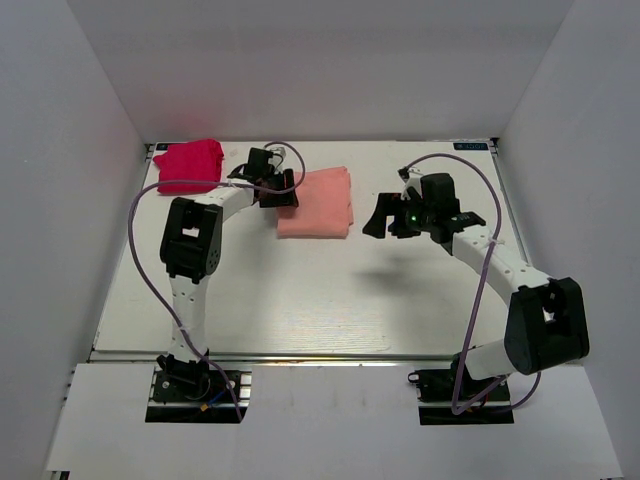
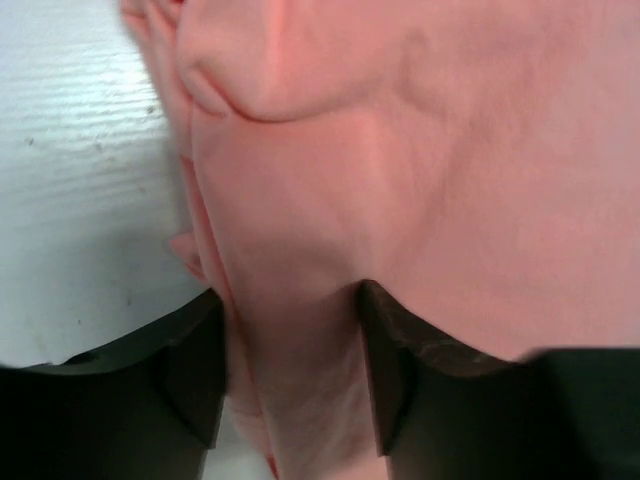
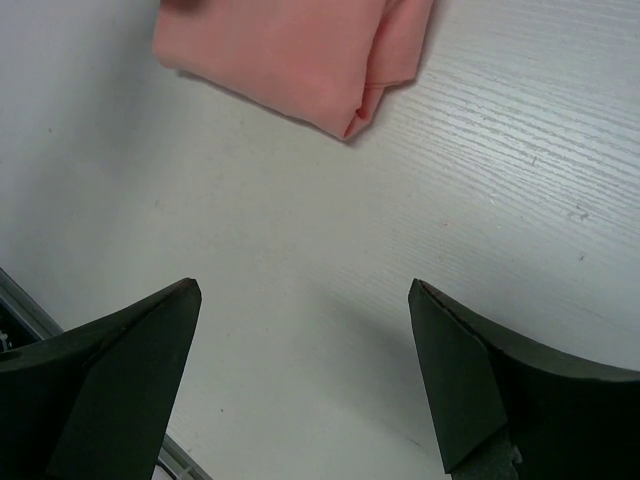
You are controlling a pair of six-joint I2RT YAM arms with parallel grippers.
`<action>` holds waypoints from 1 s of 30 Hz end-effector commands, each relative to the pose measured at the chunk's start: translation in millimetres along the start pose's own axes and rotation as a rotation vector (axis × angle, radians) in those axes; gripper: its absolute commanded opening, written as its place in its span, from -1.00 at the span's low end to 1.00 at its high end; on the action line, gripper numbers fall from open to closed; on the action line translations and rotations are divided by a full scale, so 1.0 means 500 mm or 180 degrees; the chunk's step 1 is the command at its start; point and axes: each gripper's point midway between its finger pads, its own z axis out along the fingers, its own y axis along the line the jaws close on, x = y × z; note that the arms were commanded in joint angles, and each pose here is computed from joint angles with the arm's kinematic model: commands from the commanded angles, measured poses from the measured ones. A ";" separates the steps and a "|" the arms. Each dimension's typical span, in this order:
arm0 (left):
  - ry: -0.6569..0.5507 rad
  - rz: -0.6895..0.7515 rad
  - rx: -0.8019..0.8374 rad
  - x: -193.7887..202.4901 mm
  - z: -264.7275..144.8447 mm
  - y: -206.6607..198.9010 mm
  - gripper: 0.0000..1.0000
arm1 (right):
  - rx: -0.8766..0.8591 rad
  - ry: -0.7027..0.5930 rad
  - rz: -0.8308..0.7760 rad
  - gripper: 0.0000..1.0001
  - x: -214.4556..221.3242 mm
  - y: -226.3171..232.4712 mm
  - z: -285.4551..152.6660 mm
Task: Fold and stack the t-shirts
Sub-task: Put the neatly folded tshirt into the corner of the board with the left arm
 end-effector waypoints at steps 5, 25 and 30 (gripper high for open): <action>0.0098 0.0046 0.0249 0.043 0.042 -0.018 -0.61 | 0.0128 -0.0107 -0.0092 0.81 -0.002 -0.011 -0.022; -0.1164 0.1439 -0.0410 -0.297 -0.232 0.081 -1.00 | 0.0287 -0.0119 -0.0058 0.81 0.040 -0.035 -0.032; -0.1246 0.1512 -0.0576 -0.351 -0.263 0.143 -1.00 | 0.0351 -0.0150 -0.0051 0.81 0.029 -0.040 -0.030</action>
